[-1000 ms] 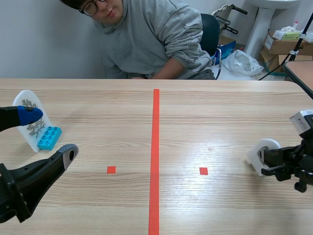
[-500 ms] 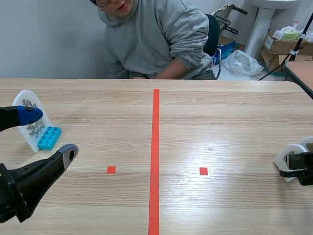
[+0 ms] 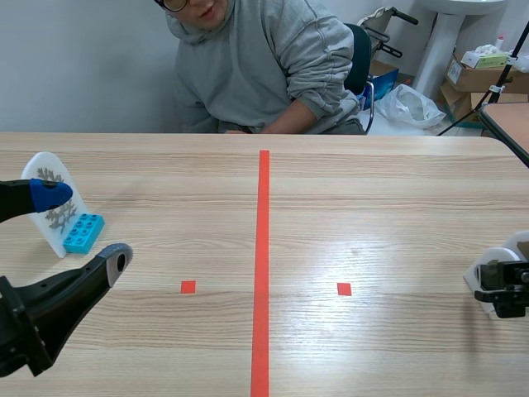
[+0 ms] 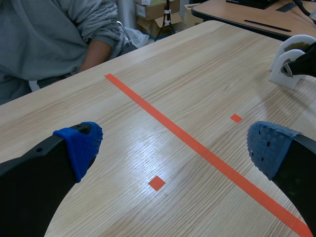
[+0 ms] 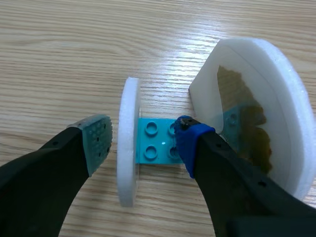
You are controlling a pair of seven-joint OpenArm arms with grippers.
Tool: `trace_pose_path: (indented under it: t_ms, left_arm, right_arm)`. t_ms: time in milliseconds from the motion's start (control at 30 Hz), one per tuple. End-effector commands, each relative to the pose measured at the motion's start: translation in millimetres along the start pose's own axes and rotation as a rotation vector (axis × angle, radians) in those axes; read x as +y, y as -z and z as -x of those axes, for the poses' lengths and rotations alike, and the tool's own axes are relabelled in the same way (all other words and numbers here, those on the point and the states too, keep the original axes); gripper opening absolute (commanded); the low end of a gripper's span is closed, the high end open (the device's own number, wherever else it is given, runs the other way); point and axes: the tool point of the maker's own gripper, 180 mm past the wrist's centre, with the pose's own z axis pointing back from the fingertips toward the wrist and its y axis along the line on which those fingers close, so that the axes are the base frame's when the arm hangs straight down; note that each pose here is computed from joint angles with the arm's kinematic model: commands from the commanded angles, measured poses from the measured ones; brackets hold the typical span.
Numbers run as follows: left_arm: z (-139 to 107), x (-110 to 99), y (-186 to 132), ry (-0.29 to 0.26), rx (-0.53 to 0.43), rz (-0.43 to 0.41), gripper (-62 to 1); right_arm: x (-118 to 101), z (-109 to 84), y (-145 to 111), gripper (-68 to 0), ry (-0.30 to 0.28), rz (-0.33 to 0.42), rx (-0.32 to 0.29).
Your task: Do the leaf sorting experiment
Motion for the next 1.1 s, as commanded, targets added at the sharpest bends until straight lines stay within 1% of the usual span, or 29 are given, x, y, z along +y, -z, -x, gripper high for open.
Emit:
trace_pose_path:
  t_ms: [0,133,200,433,633,867,933,1067]
  left_arm:
    - [-8.3,-2.5,1.8,-0.008,-0.035,0.008,1.4]
    - [-8.3,-2.5,1.8,-0.008,-0.035,0.008,1.4]
    - [-8.3,-2.5,1.8,-0.008,-0.035,0.008,1.4]
    - [-8.3,-2.5,1.8,-0.008,-0.035,0.008,1.4]
    - [-8.2,-2.5,1.7,-0.009,-0.035,0.008,1.4]
    - [-8.1,-2.5,1.7,-0.009,-0.034,0.008,1.4]
    - [-8.1,-2.5,1.7,-0.009,-0.034,0.008,1.4]
    - [-8.1,-2.5,1.7,-0.009,-0.034,0.008,1.4]
  right_arm:
    - [-3.6,-13.5,-2.4,-33.0,-0.015,0.002,-0.039]
    - [-3.5,-13.6,-2.4,-22.7,-0.015,0.002,-0.040]
    - [-3.4,-14.2,-2.4,-20.2,-0.015,0.001,-0.042]
    - [-3.6,-16.5,-2.7,-20.1,-0.017,0.002,-0.048]
    - [0.7,-37.7,-5.5,-20.1,-0.048,-0.006,-0.091]
    - [13.9,-59.0,-13.1,-20.1,-0.113,-0.030,-0.128]
    - [23.4,-63.2,-17.8,-20.1,-0.142,-0.064,-0.138]
    - [48.0,-69.3,-29.3,-20.1,-0.216,-0.163,-0.153]
